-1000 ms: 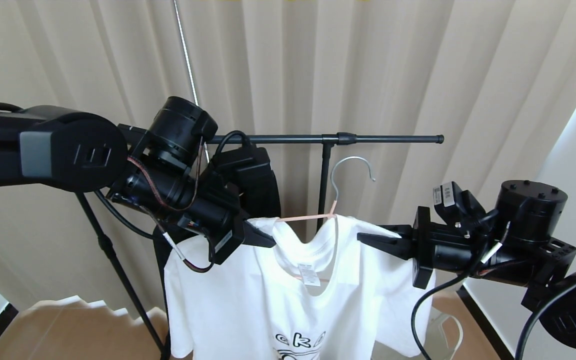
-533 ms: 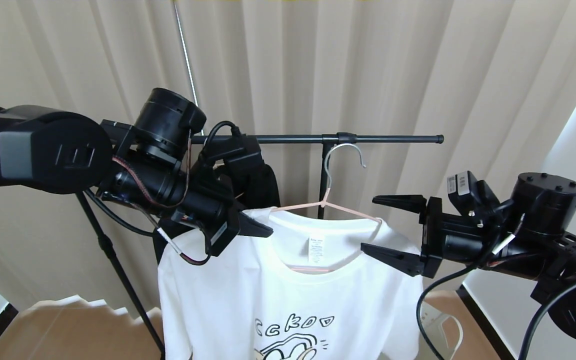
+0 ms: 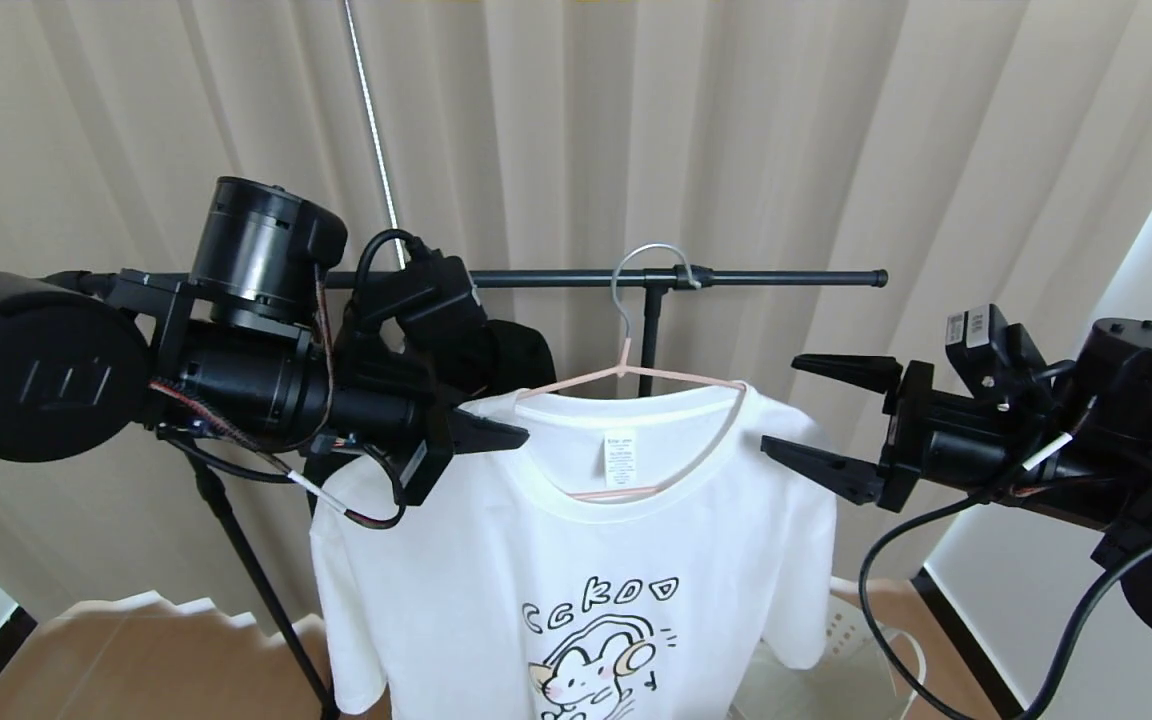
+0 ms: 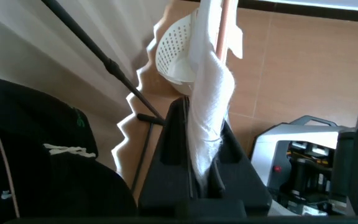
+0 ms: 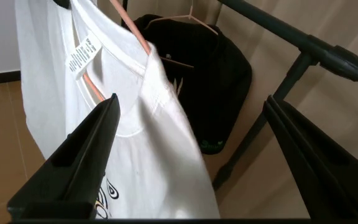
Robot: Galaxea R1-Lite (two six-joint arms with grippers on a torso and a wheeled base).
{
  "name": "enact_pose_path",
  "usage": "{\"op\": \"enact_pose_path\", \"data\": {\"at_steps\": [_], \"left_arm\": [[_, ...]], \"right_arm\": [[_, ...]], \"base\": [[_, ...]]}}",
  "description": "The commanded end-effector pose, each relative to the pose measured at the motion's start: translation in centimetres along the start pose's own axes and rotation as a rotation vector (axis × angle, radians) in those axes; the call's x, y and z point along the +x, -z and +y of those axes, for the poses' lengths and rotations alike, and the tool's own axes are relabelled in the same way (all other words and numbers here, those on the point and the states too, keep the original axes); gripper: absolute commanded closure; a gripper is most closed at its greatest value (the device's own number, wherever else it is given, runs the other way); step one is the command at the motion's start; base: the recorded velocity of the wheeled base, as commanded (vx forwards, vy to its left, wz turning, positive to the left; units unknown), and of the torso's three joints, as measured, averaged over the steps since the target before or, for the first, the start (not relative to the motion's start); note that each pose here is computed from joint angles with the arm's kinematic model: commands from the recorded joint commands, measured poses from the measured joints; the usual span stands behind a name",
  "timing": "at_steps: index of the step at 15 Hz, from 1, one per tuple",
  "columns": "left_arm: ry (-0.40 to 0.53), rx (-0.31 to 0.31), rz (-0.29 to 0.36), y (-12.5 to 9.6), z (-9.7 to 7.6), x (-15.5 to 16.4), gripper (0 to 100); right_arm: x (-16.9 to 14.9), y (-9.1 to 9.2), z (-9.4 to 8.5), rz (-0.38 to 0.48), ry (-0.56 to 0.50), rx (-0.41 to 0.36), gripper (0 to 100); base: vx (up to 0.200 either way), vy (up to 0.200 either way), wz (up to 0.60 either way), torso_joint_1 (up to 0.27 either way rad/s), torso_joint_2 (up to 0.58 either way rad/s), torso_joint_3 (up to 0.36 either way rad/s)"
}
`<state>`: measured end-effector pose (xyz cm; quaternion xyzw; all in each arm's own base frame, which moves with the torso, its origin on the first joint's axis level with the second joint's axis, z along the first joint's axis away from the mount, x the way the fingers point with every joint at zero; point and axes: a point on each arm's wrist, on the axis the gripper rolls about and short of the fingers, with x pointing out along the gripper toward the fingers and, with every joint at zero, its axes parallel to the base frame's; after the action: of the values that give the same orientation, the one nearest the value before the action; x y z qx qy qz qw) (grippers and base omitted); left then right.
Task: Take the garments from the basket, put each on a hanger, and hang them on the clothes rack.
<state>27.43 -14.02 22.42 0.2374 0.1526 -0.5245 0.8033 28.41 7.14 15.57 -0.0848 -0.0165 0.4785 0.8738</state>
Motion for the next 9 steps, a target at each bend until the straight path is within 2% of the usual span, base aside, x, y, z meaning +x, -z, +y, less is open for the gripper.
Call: {"op": "enact_pose_path", "data": {"at_steps": [1,9], "left_arm": [[-0.025,0.003,-0.008,0.2,-0.3,-1.1,100],[-0.094,0.014,-0.037,0.6,-0.5,-3.4,100]], "right_arm": [[0.2,0.7,-0.3,0.015,0.003,0.013,0],[0.6,3.9,-2.1,0.082,0.032,0.007,0]], "base": [[0.000,0.000,0.00,0.000,0.00,0.000],[0.000,0.000,0.00,0.000,0.00,0.000]]}}
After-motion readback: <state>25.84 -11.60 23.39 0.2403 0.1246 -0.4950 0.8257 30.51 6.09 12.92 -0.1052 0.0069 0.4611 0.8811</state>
